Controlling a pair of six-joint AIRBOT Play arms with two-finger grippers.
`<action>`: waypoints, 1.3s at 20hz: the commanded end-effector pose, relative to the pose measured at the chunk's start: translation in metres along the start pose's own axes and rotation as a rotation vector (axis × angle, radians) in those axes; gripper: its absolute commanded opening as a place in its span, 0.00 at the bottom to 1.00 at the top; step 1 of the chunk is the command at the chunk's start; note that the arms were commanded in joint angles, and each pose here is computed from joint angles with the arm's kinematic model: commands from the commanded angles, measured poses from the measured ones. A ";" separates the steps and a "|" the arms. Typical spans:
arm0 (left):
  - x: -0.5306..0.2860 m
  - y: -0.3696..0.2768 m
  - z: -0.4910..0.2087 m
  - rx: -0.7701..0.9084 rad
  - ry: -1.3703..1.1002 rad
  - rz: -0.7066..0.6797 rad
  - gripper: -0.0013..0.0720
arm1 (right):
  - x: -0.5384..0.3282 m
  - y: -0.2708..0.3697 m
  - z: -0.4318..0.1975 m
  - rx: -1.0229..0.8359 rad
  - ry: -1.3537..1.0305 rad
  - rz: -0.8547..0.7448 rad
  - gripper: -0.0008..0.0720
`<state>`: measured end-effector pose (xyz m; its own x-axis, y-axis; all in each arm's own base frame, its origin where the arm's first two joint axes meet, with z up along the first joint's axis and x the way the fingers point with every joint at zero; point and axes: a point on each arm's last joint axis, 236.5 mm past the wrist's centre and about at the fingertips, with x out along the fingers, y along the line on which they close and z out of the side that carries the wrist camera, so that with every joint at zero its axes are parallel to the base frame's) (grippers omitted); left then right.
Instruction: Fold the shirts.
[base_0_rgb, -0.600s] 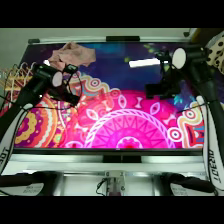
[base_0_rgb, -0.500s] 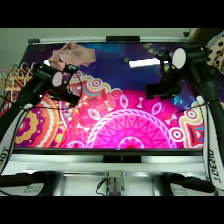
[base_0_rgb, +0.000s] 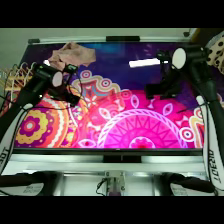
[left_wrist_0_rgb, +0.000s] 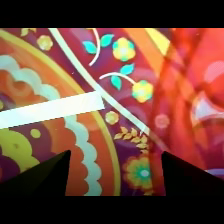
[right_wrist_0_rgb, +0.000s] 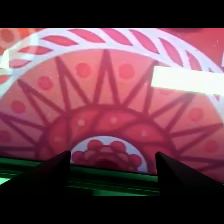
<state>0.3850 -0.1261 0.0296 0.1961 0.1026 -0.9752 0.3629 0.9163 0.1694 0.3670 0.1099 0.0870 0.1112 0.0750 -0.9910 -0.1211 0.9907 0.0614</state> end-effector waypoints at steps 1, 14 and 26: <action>0.000 0.000 0.000 0.001 0.001 0.000 0.93 | 0.000 0.002 0.007 0.020 -0.028 0.009 0.88; -0.036 0.074 0.190 -0.297 -0.597 -0.012 0.93 | -0.002 0.013 0.031 0.027 -0.131 0.058 0.88; 0.125 0.159 0.233 -0.802 -0.660 -0.261 0.92 | -0.004 0.072 0.035 -0.086 -0.183 0.157 0.88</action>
<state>0.6572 -0.0599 -0.0170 0.6776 -0.1035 -0.7282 -0.1323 0.9568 -0.2590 0.3943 0.1678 0.0985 0.2505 0.2337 -0.9395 -0.1841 0.9642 0.1907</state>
